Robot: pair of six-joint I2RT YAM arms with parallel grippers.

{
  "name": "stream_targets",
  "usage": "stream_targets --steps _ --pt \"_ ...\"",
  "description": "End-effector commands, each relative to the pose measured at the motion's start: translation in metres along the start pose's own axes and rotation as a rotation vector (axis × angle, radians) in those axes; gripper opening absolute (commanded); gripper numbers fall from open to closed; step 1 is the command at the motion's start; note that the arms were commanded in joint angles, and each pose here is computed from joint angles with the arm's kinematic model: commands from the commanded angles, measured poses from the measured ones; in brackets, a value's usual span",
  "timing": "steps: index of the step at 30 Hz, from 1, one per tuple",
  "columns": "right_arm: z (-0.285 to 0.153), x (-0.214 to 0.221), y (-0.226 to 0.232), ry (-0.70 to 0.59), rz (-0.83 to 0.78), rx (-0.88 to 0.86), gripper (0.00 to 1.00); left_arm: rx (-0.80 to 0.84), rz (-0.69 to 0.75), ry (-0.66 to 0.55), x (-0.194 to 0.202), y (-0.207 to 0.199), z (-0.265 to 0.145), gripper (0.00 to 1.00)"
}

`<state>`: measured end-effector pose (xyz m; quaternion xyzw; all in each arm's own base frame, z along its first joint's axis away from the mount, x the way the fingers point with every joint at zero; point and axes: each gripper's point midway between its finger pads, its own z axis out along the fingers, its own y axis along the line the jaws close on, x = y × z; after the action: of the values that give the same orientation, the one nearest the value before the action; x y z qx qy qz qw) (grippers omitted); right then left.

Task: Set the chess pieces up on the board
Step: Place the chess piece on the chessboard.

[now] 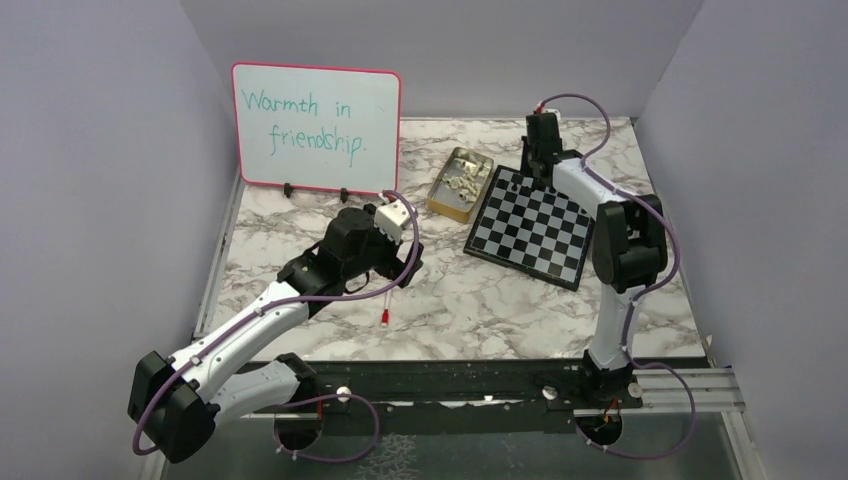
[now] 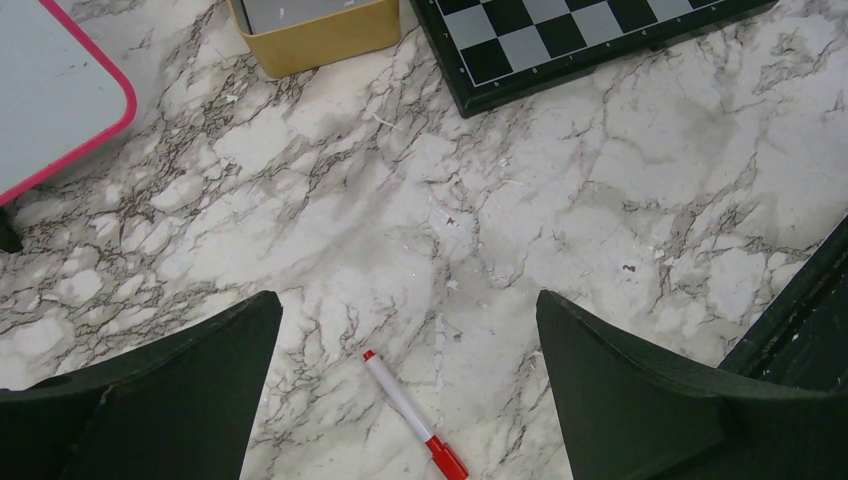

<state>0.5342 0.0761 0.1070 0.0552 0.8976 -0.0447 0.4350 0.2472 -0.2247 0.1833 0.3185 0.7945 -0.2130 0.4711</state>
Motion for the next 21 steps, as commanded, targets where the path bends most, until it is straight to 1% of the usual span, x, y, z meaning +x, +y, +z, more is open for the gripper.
stream_targets --steps 1,21 --pt "0.008 0.002 -0.007 0.018 0.021 0.038 0.10 0.015 -0.007 -0.032 -0.006 -0.003 -0.002 0.99" --pt "0.028 0.027 -0.014 0.076 -0.005 0.070 0.11 0.030 -0.006 -0.035 -0.006 -0.006 -0.003 0.99"
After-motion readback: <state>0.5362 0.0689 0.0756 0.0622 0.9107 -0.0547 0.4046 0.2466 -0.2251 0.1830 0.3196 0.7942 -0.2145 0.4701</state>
